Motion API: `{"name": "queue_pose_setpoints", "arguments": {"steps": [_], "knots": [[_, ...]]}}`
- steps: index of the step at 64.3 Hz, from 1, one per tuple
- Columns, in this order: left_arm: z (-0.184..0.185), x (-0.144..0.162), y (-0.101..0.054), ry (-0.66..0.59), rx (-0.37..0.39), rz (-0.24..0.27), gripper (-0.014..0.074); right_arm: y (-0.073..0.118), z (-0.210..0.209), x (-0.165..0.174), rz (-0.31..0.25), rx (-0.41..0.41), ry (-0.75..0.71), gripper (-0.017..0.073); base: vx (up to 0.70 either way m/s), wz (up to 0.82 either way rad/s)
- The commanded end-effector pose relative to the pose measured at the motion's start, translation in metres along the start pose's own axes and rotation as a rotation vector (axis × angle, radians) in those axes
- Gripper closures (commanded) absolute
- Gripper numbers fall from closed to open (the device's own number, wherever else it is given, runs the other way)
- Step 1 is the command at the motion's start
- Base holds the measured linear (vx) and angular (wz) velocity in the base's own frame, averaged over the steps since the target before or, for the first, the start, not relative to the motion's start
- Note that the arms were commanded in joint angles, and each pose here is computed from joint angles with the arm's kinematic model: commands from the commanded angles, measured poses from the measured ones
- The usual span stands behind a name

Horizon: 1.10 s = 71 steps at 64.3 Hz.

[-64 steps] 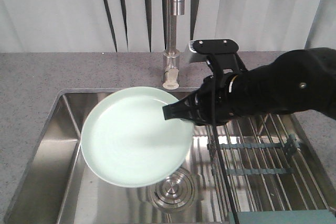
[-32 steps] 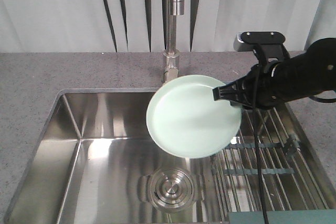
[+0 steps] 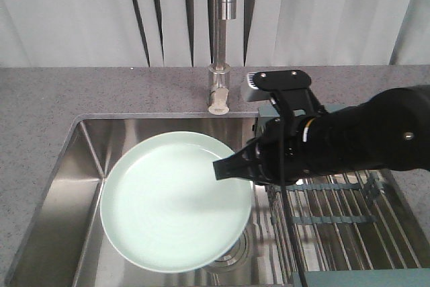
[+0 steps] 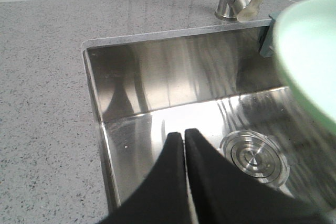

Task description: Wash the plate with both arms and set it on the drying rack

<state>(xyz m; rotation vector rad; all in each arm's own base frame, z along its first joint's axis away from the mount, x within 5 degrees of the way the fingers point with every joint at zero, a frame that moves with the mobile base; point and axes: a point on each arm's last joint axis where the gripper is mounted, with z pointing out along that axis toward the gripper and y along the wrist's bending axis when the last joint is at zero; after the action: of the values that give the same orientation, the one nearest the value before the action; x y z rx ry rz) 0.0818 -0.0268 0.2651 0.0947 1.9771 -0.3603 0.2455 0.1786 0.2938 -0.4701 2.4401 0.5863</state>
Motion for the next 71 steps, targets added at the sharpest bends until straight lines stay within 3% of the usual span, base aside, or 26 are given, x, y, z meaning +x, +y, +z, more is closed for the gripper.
{"name": "queue_pose_setpoints", "arguments": {"steps": [1,9,21,29,43,58,71], "knots": [[-0.002,-0.012,-0.001,-0.073,-0.003,-0.02,0.06,0.0,0.004,-0.028,0.011,0.0,-0.166,0.0561,0.0,0.0],[-0.002,-0.012,-0.001,-0.073,-0.003,-0.02,0.06,-0.025,0.016,-0.048,0.014,0.079,-0.195,0.0561,0.0,0.0],[-0.002,-0.012,-0.001,-0.072,-0.003,-0.02,0.06,-0.074,-0.02,-0.059,0.069,0.208,-0.24,0.0561,0.0,0.0],[-0.002,-0.012,-0.001,-0.072,-0.003,-0.02,0.06,-0.106,-0.053,-0.051,0.088,0.331,-0.187,0.0561,0.0,0.0],[-0.002,-0.012,-0.001,-0.072,-0.003,-0.02,0.06,-0.154,-0.08,-0.036,0.065,0.562,-0.059,0.0561,0.0,0.0],[-0.002,-0.012,-0.001,-0.072,-0.003,-0.02,0.06,-0.174,-0.078,-0.041,0.018,0.634,-0.107,0.0561,0.0,0.0],[-0.002,-0.012,-0.001,-0.072,-0.003,-0.02,0.06,-0.193,-0.045,-0.041,-0.001,0.634,-0.064,0.0561,0.0,0.0]]}}
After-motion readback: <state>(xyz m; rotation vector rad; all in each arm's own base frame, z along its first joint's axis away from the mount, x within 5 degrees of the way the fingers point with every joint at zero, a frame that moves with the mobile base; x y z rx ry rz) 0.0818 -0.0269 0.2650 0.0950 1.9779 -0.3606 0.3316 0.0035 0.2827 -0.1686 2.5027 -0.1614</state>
